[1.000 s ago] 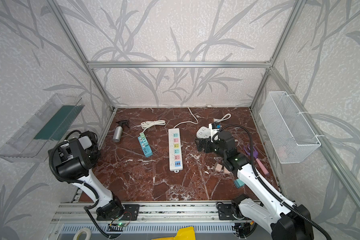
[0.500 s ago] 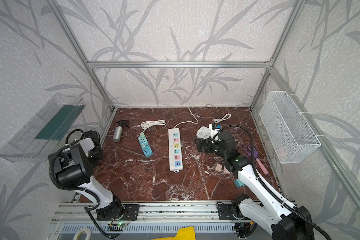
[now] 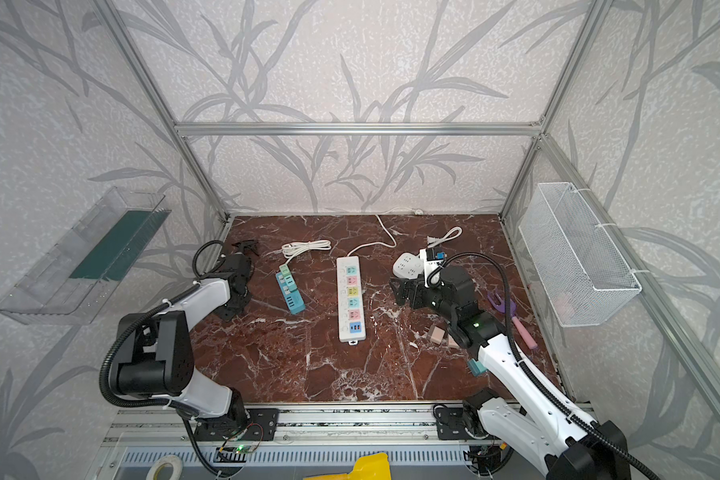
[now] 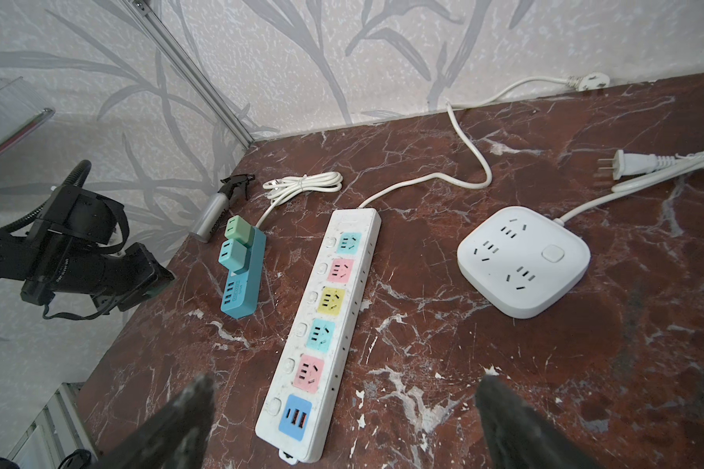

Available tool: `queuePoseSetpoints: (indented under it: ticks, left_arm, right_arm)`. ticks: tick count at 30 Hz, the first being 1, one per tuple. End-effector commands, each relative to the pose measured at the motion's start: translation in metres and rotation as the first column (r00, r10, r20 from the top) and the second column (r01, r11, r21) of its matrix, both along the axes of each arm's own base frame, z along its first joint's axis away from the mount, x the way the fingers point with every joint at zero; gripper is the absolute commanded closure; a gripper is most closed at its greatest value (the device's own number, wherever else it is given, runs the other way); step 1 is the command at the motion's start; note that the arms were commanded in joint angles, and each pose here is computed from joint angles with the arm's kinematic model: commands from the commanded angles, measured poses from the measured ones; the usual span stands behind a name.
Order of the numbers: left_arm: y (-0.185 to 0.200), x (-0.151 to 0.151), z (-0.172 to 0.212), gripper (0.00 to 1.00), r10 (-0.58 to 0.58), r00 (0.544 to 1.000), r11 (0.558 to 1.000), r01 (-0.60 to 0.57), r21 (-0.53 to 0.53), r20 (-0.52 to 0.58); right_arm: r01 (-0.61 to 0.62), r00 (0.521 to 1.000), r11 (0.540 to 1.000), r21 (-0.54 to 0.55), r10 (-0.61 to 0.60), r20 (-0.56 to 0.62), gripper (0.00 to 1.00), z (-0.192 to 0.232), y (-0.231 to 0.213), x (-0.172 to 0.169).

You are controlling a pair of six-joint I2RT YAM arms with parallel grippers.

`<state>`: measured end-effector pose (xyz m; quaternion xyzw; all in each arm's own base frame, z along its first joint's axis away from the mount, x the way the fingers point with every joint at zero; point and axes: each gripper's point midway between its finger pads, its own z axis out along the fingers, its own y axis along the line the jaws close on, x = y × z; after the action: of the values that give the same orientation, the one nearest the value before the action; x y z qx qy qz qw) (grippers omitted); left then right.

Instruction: Insert the plug

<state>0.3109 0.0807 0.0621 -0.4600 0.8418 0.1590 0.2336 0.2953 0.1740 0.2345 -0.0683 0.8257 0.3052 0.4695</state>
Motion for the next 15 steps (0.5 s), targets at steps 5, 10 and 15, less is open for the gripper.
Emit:
queuePoseSetpoints:
  ticks: [5,10,15]
  left_arm:
    - [-0.070,0.003,0.019,0.71,-0.286,0.955,0.957,0.279,0.083,0.085]
    - [-0.134,-0.005,0.021,0.70,-0.519,0.835,0.854,0.516,0.067,0.184]
    - [-0.196,-0.024,0.016,0.70,-0.684,0.670,0.710,0.702,0.052,0.288]
  right_arm:
    - [0.032,0.999,0.999,-0.011,-0.032,0.002,0.02,-0.003,-0.011,-0.009]
    - [0.047,0.999,0.999,-0.021,-0.047,-0.011,0.03,-0.010,-0.015,-0.013]
    - [0.048,0.998,0.999,-0.018,-0.049,-0.032,0.04,-0.016,-0.016,-0.016]
